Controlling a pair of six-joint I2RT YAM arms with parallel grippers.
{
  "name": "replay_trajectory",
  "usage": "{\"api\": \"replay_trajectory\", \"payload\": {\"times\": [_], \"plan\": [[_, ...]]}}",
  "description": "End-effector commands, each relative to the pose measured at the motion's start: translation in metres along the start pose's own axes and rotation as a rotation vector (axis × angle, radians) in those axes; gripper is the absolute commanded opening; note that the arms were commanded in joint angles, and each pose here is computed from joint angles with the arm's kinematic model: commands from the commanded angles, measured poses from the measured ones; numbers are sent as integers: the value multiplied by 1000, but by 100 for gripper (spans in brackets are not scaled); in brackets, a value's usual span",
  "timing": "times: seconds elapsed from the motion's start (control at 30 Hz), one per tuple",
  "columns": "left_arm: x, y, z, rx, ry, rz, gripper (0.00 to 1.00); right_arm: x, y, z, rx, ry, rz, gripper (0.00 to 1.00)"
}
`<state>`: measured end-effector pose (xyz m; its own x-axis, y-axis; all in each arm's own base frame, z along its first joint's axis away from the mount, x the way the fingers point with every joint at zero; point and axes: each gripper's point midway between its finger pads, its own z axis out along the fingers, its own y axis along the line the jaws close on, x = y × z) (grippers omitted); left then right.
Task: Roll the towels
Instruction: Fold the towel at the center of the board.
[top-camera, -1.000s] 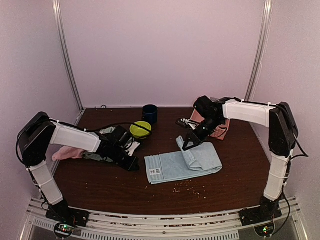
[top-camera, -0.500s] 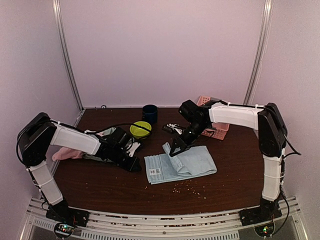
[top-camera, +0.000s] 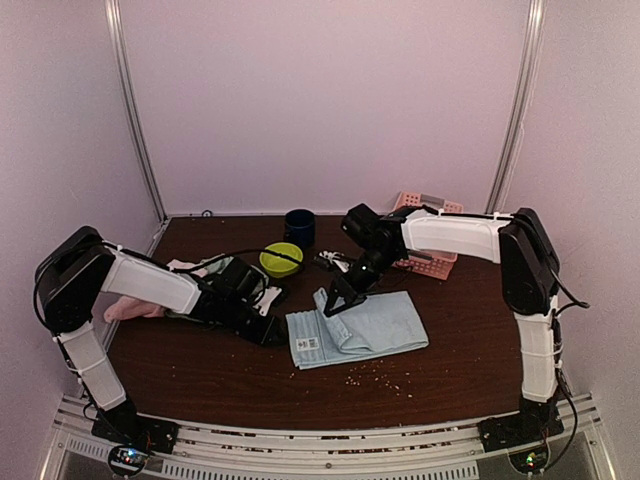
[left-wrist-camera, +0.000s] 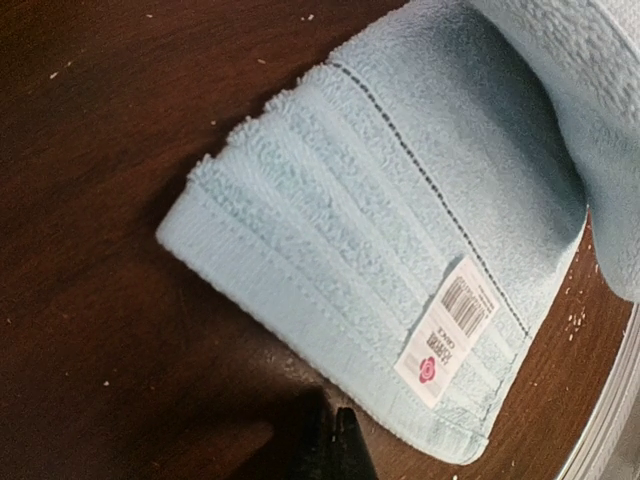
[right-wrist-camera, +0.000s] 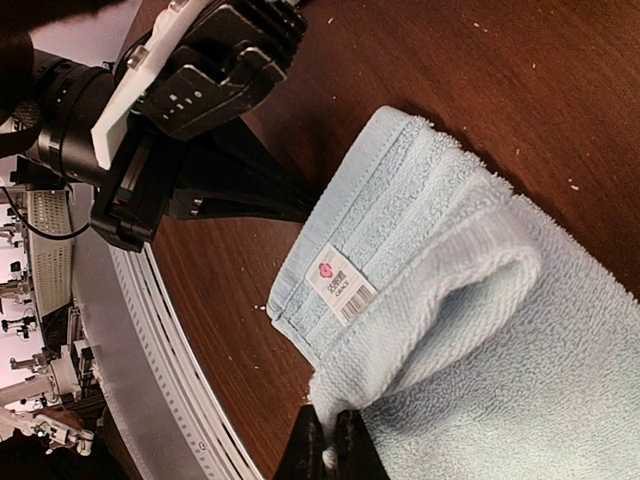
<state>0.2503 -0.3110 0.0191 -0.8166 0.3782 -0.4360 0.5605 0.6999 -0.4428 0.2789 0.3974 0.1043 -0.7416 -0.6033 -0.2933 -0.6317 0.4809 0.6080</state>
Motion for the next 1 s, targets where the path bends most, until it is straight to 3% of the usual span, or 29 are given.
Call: {"api": "replay_trajectory", "payload": {"times": [0.0, 0.57, 0.97], "plan": [[0, -11, 5, 75, -22, -3, 0, -14, 19, 6, -21, -31, -15, 0], [5, -11, 8, 96, -28, -29, 0, -30, 22, 27, -36, -74, 70, 0], [8, -9, 9, 92, -37, -41, 0, -19, 36, 54, -100, -20, 104, 0]]}}
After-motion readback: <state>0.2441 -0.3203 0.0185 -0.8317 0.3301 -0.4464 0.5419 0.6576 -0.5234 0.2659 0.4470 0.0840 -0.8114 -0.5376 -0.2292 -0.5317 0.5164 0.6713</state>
